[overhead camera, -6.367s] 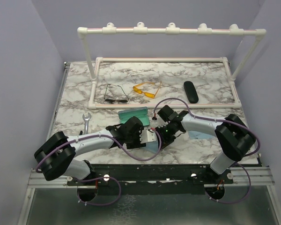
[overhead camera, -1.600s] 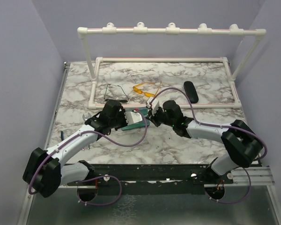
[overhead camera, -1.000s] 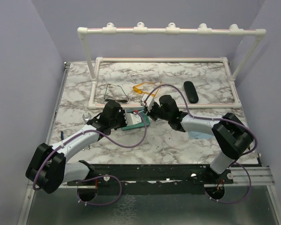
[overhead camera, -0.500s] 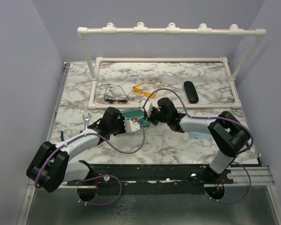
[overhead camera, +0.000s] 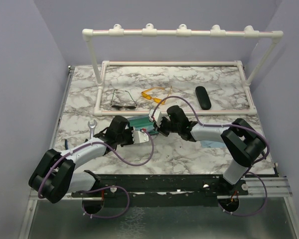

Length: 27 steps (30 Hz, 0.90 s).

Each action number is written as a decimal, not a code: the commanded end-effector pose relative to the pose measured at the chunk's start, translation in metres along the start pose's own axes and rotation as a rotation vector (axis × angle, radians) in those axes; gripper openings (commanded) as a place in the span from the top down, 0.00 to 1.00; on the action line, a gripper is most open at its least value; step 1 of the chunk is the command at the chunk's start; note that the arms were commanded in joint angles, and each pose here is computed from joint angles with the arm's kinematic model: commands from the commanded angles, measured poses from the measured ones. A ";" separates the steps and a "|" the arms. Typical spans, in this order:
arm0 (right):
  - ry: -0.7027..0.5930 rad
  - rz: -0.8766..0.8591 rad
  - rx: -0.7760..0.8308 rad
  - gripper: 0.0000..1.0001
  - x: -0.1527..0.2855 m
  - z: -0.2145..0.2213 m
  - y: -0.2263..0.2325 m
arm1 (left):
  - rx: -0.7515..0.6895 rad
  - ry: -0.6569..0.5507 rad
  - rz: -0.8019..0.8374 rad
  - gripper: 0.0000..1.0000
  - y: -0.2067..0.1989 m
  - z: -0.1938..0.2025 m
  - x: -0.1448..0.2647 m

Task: Organize the sunglasses
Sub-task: Place the glasses cleaning cloth in the sunglasses case.

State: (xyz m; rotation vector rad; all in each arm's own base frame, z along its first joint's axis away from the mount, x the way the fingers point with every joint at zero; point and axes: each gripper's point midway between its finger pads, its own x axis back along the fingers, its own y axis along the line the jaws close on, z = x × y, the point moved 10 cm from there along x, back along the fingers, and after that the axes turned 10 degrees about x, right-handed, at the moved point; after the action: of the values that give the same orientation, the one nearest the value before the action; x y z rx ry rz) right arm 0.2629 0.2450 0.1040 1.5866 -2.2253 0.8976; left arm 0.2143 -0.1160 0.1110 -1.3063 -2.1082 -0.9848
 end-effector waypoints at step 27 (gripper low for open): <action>-0.027 -0.105 -0.059 1.00 0.051 -0.037 0.012 | 0.240 0.053 0.114 1.00 0.001 -0.037 0.050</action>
State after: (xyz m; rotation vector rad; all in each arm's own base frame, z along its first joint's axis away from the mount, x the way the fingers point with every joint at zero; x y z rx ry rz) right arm 0.2359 0.2333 0.1467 1.6591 -2.1793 0.8378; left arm 0.2081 -0.1186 0.1622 -1.2506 -2.0854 -0.8008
